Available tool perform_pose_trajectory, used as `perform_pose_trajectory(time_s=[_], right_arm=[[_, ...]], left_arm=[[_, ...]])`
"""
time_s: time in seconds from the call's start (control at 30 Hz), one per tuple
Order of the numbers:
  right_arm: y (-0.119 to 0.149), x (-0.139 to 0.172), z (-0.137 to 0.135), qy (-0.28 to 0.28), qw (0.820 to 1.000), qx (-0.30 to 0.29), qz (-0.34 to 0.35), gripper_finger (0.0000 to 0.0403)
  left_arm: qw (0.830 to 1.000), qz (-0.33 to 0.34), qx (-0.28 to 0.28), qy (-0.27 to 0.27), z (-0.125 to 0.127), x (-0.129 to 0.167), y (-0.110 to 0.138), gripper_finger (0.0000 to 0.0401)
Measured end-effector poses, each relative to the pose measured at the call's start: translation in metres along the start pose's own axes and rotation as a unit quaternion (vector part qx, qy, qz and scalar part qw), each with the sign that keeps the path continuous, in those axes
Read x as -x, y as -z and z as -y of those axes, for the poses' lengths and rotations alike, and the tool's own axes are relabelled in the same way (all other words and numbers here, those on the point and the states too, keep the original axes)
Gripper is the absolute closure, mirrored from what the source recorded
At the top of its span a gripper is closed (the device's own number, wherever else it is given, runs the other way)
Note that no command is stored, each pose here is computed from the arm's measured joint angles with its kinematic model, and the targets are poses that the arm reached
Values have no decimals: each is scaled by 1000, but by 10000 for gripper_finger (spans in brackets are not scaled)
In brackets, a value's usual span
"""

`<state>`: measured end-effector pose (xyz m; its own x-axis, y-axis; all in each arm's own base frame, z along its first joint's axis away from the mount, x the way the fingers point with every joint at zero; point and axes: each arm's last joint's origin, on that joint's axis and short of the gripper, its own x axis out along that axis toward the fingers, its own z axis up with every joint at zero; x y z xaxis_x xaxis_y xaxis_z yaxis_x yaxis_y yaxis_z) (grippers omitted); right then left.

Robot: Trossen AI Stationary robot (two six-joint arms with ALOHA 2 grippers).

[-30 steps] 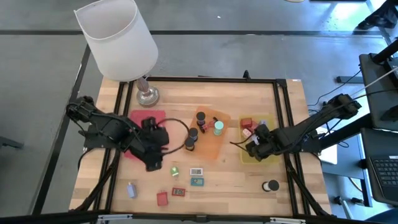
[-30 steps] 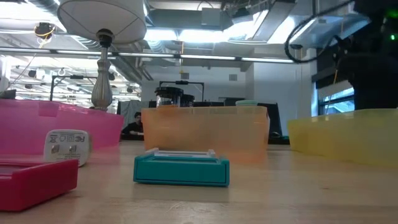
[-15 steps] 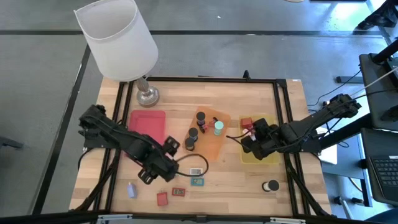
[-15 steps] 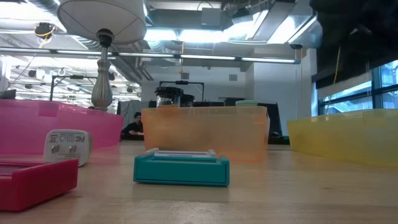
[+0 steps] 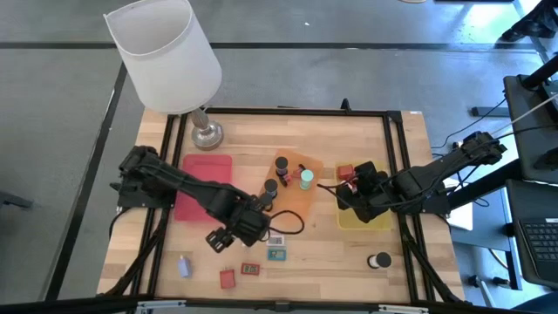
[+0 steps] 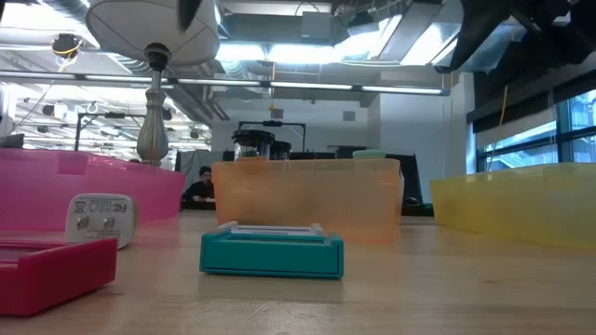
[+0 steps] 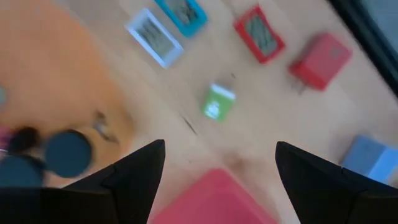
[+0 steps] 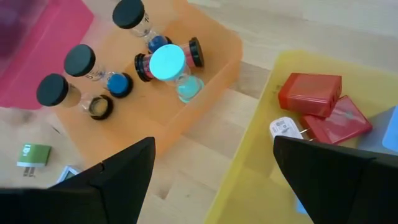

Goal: Pick & Place Office items
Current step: Put the green charger adapter into the yellow bin

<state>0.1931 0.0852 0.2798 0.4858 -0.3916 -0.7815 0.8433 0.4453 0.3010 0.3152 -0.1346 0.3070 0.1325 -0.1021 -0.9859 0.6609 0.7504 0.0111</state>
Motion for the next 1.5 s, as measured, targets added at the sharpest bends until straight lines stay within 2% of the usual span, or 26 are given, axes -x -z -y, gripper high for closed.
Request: perform_pose_trajectory(time_s=[0.13, 0.23, 0.53, 0.73, 0.87, 1.1, 1.2, 1.3, 1.5], right_arm=[[0, 0, 0, 0, 1000, -1, 0, 72], [0, 0, 0, 0, 1000, -1, 0, 72], [0, 0, -1, -5, 1000, -6, -1, 72], [0, 0, -1, -6, 1000, -18, 0, 72], [0, 0, -1, -6, 1000, -24, 0, 72], [0, 0, -2, -8, 1000, -26, 0, 72], [0, 0, -2, -8, 1000, -27, 0, 72], [0, 0, -2, -8, 1000, -25, 0, 72], [0, 0, -2, -8, 1000, -23, 0, 72]], left_arm=[[998, -49, -28, 25, 3, -29, 15, 100], [997, -50, -55, 32, 9, -50, 21, 100], [996, 33, -84, -2, 20, -97, 16, 100], [993, 50, -105, -26, 25, -123, 24, 100], [988, 48, -131, -62, 25, -139, 32, 100], [986, 74, -130, -80, 23, -148, 34, 104], [985, 95, -123, -70, 24, -148, 31, 125], [985, 119, -113, -51, 24, -147, 28, 162], [988, 108, -105, -46, 25, -148, 30, 249]])
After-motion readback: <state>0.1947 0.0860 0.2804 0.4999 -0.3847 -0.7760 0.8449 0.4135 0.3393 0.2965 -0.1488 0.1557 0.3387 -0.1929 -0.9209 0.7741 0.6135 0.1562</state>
